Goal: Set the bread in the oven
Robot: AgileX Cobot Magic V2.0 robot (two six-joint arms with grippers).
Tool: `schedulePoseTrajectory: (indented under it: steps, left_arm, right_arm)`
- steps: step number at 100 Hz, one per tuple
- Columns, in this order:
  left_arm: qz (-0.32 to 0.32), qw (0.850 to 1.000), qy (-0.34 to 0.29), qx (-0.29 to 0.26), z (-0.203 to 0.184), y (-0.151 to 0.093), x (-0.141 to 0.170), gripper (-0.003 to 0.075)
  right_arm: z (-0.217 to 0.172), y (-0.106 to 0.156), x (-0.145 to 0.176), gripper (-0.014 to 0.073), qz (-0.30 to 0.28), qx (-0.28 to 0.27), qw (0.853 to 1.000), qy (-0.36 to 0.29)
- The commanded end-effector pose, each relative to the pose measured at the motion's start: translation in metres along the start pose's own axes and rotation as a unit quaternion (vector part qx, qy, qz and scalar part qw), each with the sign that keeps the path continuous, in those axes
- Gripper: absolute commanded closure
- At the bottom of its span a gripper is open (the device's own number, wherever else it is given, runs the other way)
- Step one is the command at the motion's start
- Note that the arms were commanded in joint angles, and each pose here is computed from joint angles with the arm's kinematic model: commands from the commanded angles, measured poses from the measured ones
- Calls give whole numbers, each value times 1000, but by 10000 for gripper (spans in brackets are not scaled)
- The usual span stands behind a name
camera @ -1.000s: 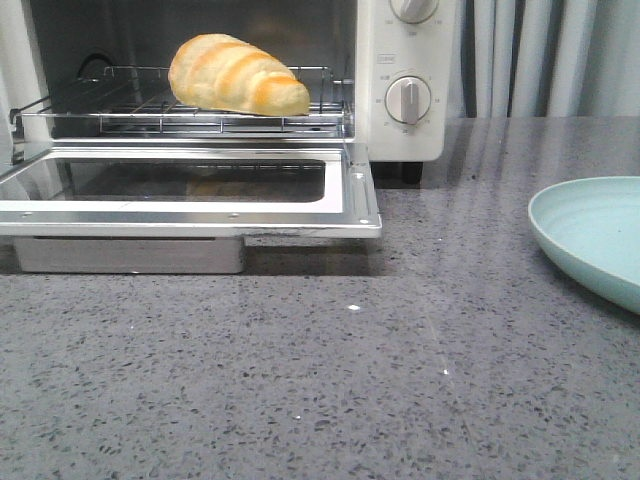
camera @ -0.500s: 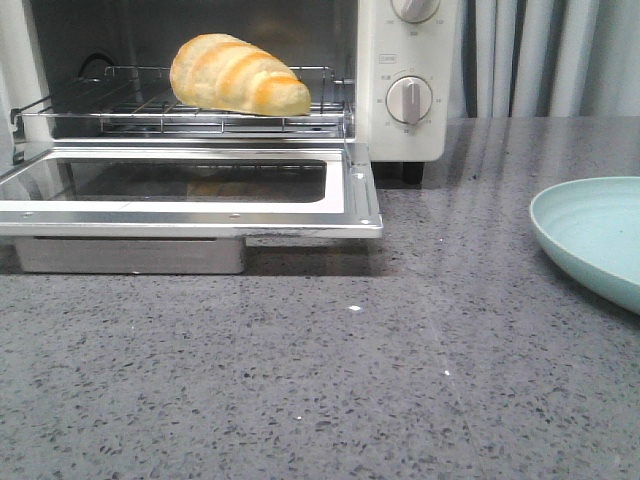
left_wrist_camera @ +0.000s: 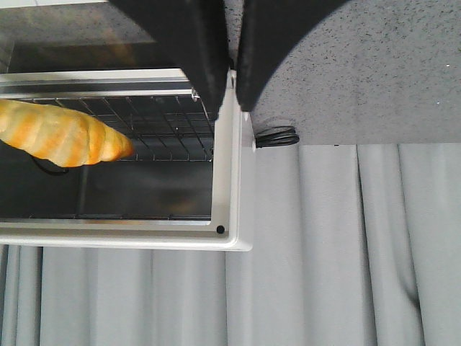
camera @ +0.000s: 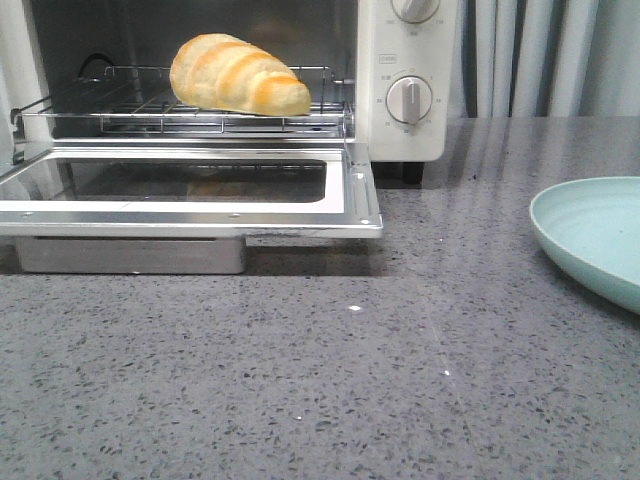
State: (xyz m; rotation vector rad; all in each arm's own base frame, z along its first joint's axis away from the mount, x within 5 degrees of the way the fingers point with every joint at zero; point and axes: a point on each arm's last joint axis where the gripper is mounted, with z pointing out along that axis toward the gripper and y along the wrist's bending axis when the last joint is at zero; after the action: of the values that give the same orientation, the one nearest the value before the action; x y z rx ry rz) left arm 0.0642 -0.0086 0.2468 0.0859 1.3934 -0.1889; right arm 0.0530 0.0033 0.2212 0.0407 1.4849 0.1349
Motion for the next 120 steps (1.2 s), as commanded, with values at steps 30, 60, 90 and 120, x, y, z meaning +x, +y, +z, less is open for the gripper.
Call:
schedulePoseTrajectory:
  steps: [30,60,90,120]
  left_arm:
    - [-2,1000,-25,-15,2,2,-12,740]
    - [-2,1000,-22,-13,2,2,-11,740]
    - [-2,1000,-22,-13,2,2,-11,740]
    - [62,998,-13,-11,2,1,-4,740]
  right_arm:
    - [-3,0,-17,641,-2,3,998,-62]
    - [-3,0,-17,641,-2,3,998,-62]
    - [-3,0,-17,641,-2,3,998,-62]
    - [-3,0,-17,641,-2,3,998,-62]
